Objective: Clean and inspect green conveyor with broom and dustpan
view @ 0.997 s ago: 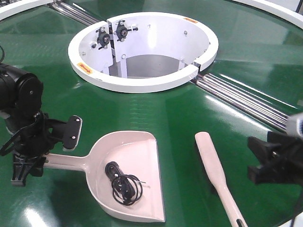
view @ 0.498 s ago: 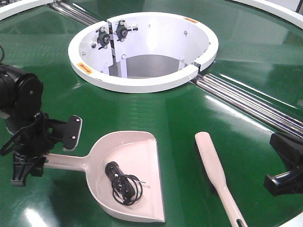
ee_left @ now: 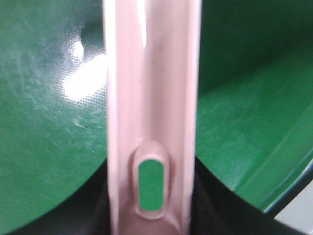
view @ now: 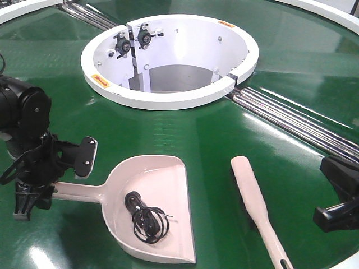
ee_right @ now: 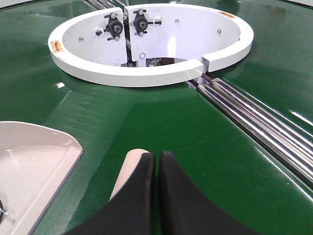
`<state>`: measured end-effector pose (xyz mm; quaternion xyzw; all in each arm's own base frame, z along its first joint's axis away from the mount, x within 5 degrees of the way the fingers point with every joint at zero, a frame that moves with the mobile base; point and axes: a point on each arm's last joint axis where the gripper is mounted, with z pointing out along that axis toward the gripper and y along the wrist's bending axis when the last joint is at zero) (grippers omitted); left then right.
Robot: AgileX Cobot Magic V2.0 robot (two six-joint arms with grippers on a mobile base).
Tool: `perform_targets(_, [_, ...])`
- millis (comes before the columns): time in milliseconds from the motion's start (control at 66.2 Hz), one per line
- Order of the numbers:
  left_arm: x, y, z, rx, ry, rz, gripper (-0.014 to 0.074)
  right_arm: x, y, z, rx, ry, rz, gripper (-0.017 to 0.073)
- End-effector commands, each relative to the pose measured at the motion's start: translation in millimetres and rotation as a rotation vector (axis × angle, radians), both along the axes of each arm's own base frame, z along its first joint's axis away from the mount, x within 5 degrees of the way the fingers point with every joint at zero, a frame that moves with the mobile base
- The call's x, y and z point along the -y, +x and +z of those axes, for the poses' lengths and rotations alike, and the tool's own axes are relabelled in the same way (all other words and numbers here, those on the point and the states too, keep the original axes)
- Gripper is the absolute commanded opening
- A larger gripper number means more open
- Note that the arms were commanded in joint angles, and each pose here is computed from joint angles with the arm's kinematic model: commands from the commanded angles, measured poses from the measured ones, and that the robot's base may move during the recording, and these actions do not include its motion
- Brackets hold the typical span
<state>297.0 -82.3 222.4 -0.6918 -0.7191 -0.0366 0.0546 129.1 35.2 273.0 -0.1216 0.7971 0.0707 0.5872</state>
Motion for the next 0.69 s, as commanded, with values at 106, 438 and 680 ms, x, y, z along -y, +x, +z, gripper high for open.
perform_targets(106, [3.2, -3.7, 17.0, 0.017, -0.024, -0.019, -0.0022, 0.2, 2.5, 15.7, 0.101, 0.023, -0.008, -0.0010])
perform_targets(438, [3.0, -3.9, 17.1, 0.015, -0.021, -0.020, -0.0009, 0.2, 2.5, 15.7, 0.101, 0.023, -0.008, -0.0010])
perform_targets(680, [3.0, -4.1, 17.7, 0.017, -0.023, -0.019, 0.0116, 0.2, 2.3, 15.1, 0.093, 0.021, -0.007, -0.0010])
